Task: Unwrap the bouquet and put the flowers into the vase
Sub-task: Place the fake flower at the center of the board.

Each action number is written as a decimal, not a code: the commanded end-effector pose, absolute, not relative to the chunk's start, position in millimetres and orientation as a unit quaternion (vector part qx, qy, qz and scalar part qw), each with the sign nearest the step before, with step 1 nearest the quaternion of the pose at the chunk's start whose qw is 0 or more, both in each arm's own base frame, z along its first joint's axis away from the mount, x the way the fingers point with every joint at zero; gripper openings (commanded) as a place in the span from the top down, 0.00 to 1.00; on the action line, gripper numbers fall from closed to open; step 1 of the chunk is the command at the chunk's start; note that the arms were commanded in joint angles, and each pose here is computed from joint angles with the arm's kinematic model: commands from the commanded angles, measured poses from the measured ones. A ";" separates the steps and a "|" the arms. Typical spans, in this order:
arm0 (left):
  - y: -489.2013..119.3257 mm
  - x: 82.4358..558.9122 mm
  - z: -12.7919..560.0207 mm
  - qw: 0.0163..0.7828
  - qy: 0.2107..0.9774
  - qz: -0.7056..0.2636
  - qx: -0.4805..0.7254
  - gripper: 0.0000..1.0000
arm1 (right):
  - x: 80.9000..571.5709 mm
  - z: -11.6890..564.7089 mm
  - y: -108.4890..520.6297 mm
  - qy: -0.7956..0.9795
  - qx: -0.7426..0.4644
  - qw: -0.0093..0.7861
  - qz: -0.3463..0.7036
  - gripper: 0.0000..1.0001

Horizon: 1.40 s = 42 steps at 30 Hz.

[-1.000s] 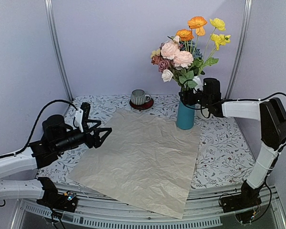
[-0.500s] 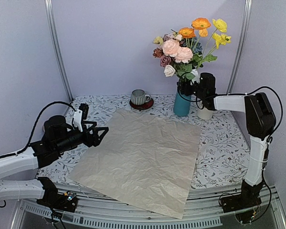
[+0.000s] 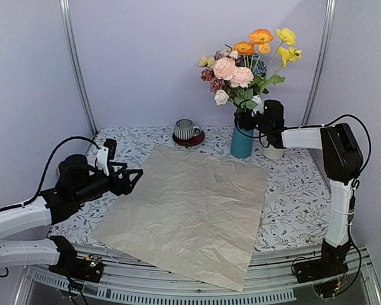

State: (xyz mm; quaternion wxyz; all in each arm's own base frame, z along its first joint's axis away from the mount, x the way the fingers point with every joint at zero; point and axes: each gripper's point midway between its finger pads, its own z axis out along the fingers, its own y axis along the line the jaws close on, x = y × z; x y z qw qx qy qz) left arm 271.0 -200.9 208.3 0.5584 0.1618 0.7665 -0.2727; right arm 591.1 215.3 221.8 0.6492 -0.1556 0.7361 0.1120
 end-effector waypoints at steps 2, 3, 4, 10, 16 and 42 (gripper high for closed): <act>-198.9 271.3 209.5 0.562 0.763 -0.276 0.159 0.17 | 586.8 342.7 213.2 0.613 -0.139 0.768 0.124 0.07; -199.2 271.3 209.7 0.562 0.763 -0.276 0.160 0.17 | 586.9 343.4 212.4 0.613 -0.138 0.768 0.124 0.05; -199.3 271.4 210.0 0.562 0.763 -0.277 0.160 0.17 | 586.5 343.8 212.8 0.613 -0.139 0.768 0.124 0.03; -200.7 270.4 207.3 0.557 0.764 -0.283 0.160 0.17 | 583.5 345.0 213.0 0.615 -0.147 0.765 0.120 0.01; -200.2 270.1 204.2 0.555 0.766 -0.285 0.158 0.17 | 576.5 342.7 211.6 0.621 -0.153 0.760 0.118 0.01; -196.5 263.1 204.5 0.555 0.761 -0.295 0.158 0.16 | 531.6 273.7 206.9 0.690 -0.156 0.689 0.160 0.01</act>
